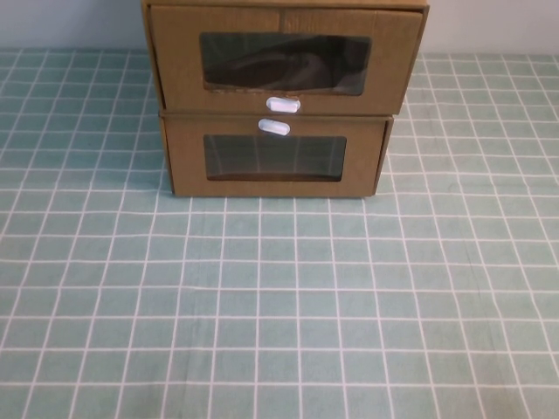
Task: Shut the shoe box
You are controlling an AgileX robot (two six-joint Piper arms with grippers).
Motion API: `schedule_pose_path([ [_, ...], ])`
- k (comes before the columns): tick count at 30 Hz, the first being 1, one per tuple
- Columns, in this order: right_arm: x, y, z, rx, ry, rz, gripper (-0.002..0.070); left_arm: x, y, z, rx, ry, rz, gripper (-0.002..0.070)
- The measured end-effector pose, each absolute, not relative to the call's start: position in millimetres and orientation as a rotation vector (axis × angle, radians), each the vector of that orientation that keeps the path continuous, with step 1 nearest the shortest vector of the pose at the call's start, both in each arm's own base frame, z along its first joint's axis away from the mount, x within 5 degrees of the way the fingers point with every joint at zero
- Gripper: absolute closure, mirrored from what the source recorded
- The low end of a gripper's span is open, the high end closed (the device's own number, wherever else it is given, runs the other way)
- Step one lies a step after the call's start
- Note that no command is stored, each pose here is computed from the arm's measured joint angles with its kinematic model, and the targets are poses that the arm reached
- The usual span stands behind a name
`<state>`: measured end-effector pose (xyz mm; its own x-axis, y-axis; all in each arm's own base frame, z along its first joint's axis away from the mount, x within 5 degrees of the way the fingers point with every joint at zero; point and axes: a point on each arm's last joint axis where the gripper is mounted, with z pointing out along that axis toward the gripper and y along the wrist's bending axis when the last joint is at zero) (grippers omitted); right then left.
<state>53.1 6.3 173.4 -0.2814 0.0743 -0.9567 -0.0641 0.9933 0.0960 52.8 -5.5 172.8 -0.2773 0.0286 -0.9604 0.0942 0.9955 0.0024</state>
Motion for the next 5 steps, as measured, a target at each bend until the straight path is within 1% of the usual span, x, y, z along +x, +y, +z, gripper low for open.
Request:
schedule_pose_path([
  [5,53.1,6.3,173.4,0.007,1.851,0.134,0.0688,52.8,-5.5,172.8,0.087,1.852,-0.065,0.0680],
])
